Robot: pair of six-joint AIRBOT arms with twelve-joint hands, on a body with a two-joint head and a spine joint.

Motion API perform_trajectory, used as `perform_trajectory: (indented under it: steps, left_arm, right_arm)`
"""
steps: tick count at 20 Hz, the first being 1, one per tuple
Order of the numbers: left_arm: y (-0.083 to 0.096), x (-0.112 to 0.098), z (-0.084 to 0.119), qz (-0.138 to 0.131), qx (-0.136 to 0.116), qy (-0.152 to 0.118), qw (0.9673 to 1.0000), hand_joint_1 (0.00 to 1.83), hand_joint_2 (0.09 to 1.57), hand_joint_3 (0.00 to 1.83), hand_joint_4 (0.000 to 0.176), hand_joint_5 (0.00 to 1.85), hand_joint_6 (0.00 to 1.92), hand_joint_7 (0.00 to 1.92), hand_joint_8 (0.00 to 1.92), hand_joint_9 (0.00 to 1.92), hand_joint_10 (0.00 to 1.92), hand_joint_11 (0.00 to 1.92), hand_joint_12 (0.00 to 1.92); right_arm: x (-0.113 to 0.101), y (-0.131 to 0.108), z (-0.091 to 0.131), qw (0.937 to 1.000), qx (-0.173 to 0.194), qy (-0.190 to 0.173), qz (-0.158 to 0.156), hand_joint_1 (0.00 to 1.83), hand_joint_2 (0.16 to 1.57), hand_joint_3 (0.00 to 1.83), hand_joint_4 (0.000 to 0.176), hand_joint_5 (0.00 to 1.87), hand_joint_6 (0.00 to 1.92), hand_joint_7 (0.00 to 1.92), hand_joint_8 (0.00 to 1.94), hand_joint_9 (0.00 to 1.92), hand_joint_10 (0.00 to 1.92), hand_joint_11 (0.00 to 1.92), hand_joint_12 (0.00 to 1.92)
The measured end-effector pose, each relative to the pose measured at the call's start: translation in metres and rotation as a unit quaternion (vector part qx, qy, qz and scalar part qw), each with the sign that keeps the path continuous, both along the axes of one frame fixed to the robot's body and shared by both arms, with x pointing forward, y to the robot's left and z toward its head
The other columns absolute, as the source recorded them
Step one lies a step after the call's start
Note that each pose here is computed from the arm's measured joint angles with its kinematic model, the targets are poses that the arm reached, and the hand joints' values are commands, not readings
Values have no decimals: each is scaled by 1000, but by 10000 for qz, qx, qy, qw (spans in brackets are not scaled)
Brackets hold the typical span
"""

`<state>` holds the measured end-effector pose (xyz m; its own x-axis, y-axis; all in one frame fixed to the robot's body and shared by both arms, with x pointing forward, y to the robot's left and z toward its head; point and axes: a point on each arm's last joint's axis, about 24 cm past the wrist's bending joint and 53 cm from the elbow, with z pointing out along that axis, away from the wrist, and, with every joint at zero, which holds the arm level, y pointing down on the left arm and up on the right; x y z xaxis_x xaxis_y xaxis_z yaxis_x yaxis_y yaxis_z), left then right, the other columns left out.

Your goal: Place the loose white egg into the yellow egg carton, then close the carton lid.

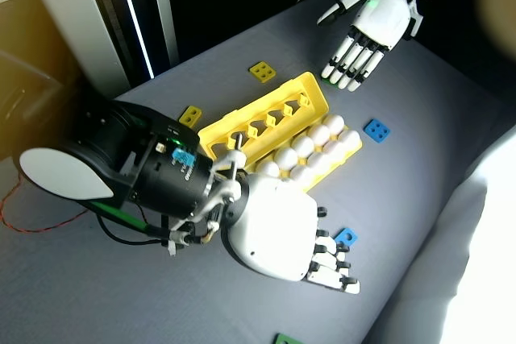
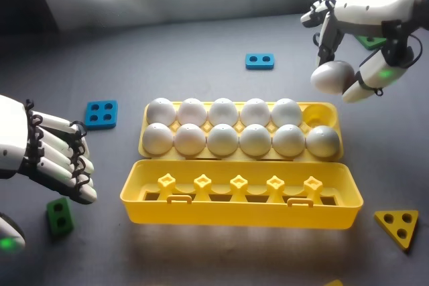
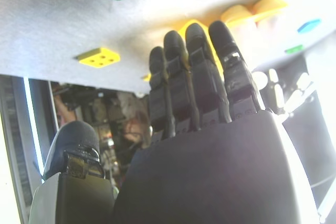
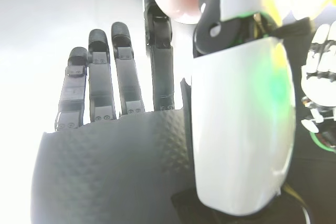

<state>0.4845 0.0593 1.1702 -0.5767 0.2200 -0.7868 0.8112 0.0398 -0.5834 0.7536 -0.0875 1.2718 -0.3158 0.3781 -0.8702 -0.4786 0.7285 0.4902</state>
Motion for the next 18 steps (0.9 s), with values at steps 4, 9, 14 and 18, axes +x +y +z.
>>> perform_trajectory:
  steps: [4,9,14,18]
  left_arm:
    - [0,1,0,10,0,-1,10000,0,1173,0,0,407,0,449,0,392,0,0,770]
    - [0,1,0,11,3,-2,10000,0,1173,0,0,408,2,451,2,383,1,0,695]
    - [0,1,0,11,6,-4,10000,0,1176,1,0,415,3,458,3,407,5,0,794]
    - [0,1,0,13,7,-4,10000,0,1173,0,0,410,0,445,0,401,0,0,801]
  right_arm:
    - [-9,12,-9,9997,-185,-28,154,1124,1040,1,16,1147,709,289,9,182,0,0,0]
    - [-11,12,-20,9995,-271,45,163,1106,1040,1,64,1145,715,290,0,204,4,0,0]
    - [-12,14,-22,9994,-273,47,192,1107,1032,0,84,1163,684,316,4,221,5,0,0]
    - [-13,15,-22,9994,-264,39,210,1129,1027,0,19,1177,663,348,6,236,7,0,0]
